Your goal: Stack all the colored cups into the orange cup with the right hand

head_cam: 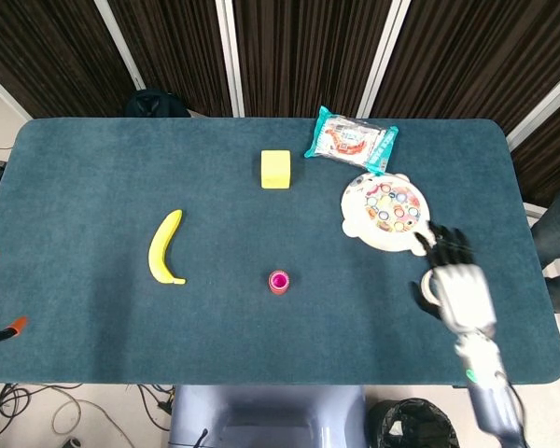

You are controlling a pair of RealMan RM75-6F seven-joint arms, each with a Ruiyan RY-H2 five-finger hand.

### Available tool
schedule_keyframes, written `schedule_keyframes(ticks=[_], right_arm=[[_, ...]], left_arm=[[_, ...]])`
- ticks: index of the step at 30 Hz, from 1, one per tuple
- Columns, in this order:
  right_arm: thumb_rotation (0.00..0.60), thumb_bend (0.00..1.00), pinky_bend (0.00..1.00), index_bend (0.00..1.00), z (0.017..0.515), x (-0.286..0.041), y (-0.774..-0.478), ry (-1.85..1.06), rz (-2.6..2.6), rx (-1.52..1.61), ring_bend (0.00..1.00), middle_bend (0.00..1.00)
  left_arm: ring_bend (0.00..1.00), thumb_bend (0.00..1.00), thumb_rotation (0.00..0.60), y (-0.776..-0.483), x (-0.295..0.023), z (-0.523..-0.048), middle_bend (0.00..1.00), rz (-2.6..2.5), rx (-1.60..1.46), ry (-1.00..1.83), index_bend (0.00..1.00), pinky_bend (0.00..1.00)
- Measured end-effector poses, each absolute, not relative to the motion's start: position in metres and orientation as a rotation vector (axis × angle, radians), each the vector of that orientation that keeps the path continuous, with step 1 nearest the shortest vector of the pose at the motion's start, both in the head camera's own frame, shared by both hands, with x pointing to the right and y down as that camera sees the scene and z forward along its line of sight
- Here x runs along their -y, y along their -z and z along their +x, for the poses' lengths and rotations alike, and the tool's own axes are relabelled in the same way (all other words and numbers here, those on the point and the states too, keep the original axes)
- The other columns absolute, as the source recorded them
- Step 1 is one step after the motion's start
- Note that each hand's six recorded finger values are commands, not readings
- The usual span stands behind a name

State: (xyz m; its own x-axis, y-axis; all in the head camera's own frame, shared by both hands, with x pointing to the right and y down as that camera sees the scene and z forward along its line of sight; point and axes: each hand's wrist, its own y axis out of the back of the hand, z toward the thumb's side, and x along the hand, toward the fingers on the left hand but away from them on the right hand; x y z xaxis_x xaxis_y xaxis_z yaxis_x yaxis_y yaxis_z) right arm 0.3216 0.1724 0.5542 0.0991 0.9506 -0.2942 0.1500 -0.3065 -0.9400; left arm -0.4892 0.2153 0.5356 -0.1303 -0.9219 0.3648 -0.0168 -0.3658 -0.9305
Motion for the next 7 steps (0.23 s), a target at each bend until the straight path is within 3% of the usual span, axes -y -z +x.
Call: schedule_keyframes(ticks=[7], right_arm=[[0.600,0.44,0.00,0.12,0.367,-0.233,-0.551,-1.354,-1.499,1.020,0.01,0.00]], left_arm=[[0.00,0.00,0.600,-0.540,-0.215,-0.489,0.00,-1.418,-1.092,1.594,0.00,0.04]])
